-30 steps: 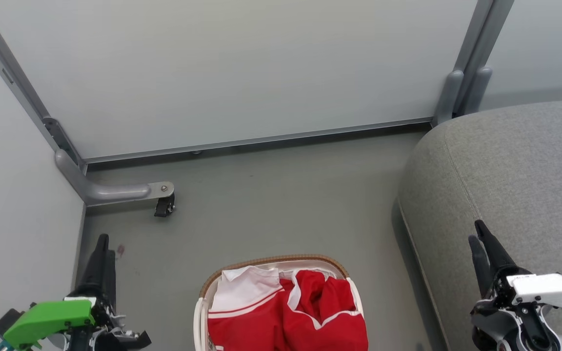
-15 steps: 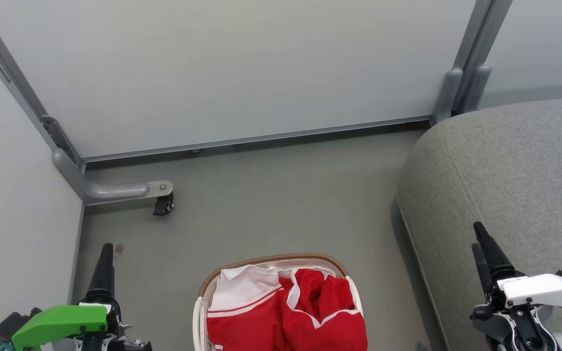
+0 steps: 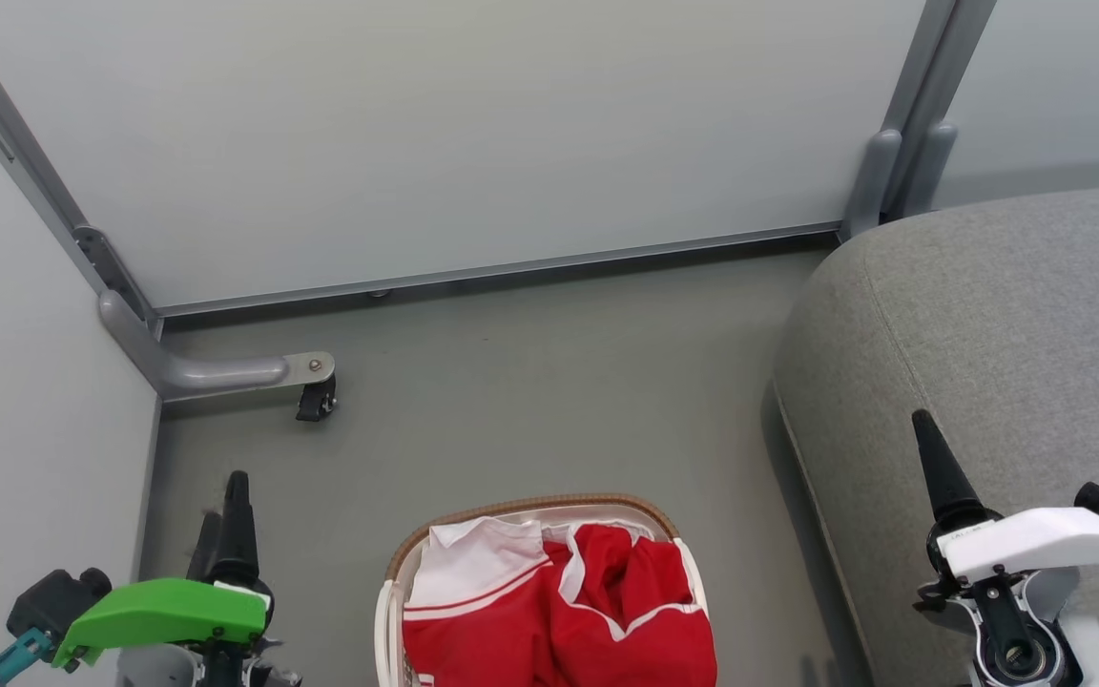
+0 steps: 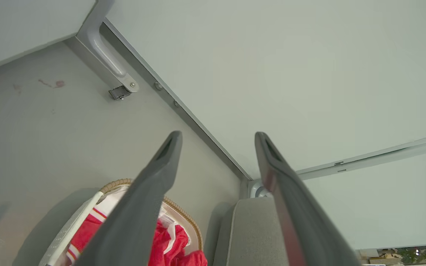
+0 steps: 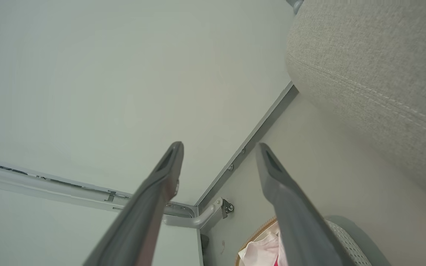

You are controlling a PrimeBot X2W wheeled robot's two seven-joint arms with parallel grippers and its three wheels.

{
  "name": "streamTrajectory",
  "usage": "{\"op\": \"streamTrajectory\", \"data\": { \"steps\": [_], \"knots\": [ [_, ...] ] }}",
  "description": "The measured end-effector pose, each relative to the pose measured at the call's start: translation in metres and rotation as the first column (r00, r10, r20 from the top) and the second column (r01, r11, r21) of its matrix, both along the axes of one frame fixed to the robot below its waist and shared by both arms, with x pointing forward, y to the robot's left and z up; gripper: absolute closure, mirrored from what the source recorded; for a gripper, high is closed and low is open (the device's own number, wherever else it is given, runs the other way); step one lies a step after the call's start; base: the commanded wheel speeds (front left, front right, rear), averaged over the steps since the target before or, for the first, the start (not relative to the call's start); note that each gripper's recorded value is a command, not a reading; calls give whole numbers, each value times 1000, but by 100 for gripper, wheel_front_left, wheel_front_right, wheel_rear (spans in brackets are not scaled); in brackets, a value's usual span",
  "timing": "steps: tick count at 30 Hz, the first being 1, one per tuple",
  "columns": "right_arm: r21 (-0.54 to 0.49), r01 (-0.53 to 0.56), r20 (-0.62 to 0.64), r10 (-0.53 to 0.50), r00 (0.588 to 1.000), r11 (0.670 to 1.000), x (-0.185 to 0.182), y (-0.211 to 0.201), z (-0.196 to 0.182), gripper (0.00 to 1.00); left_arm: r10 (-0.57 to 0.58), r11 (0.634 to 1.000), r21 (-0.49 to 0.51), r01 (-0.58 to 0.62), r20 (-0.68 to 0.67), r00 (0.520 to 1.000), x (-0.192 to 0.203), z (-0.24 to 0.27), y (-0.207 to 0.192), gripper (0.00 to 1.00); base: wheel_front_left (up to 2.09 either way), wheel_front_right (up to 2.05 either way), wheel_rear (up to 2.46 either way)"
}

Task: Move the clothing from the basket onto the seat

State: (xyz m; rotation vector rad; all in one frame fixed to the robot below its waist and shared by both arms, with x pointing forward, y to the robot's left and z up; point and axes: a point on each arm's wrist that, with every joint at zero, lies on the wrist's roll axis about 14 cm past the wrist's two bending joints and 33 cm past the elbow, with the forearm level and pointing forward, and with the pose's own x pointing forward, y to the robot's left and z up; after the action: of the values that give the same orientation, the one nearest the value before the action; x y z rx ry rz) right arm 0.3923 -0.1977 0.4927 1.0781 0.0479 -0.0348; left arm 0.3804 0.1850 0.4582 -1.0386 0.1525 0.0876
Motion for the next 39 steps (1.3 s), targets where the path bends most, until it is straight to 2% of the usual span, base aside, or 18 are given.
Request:
{"op": "streamTrajectory", "data": {
  "steps": [8, 16, 33, 34, 39],
  "knots": [
    [-151, -25, 24, 29, 999, 988, 6, 6, 7, 0, -39, 985, 164, 44, -36, 999, 1, -9, -8, 0, 0, 0, 0],
    [-280, -40, 37, 52, 998, 959, 7, 10, 11, 0, -54, 954, 290, 70, -63, 997, 1, -15, -10, 0, 0, 0, 0],
    [-510, -37, 64, 81, 995, 859, 6, 12, 17, 0, -78, 867, 491, 80, -24, 997, 8, -1, -16, 0, 0, 0, 0],
    [-534, -37, 68, 87, 994, 845, 6, 14, 18, 0, -85, 853, 514, 84, -22, 996, 8, -1, -18, 0, 0, 0, 0],
    [-569, -40, 71, 98, 993, 822, 5, 18, 17, 0, -96, 827, 556, 88, -14, 995, 9, 1, -22, 0, 0, 0, 0]
  ]
}}
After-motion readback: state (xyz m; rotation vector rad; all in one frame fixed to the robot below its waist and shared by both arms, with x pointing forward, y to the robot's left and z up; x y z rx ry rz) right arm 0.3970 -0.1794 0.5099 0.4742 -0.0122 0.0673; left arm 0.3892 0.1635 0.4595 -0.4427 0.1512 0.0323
